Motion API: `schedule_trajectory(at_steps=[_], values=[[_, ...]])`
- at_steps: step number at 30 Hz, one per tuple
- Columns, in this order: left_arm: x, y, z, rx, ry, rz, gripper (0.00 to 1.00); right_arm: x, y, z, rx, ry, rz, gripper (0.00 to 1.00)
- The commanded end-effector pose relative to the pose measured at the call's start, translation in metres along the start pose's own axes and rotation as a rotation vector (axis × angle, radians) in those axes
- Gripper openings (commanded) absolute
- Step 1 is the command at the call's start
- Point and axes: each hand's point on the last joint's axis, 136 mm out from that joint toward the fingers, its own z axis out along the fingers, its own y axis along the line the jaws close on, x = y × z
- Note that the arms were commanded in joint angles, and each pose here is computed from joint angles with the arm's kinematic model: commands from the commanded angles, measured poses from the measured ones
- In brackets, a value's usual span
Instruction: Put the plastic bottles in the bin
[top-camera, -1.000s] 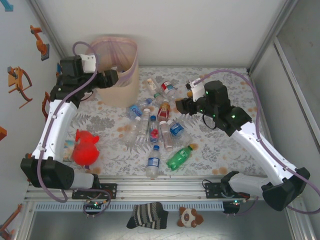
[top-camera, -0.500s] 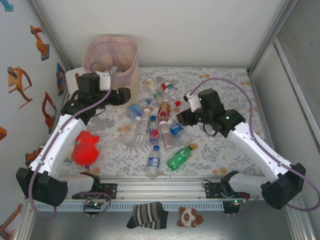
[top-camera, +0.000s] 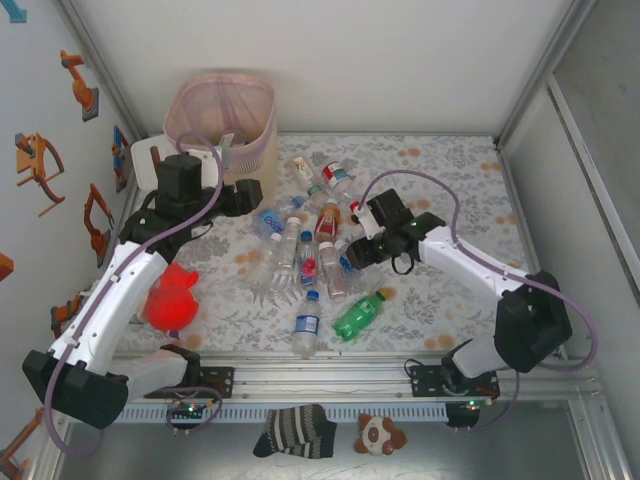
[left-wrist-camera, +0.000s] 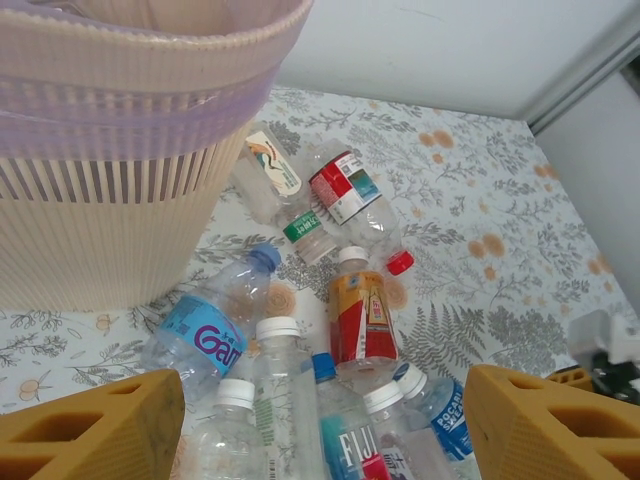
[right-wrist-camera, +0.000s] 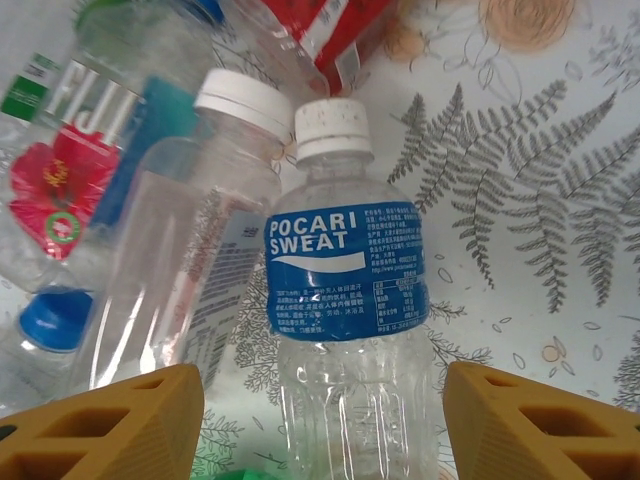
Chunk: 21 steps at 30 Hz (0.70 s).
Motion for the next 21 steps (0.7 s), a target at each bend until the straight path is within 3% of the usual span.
schedule_trajectory(at_steps=[1, 12, 21], values=[[-0.001, -0.001, -0.005, -0.004, -0.016, -0.021, 0.73, -0.001, -0.002, 0.014, 0.011, 0.012, 0.046, 0.64], [0.003, -0.015, -0.006, 0.074, 0.035, 0.053, 0.74, 0.003, -0.024, 0.062, 0.105, 0.185, -0.032, 0.71], [0.004, -0.025, 0.014, 0.143, 0.053, 0.059, 0.75, -0.01, -0.039, 0.077, 0.189, 0.216, -0.025, 0.74]])
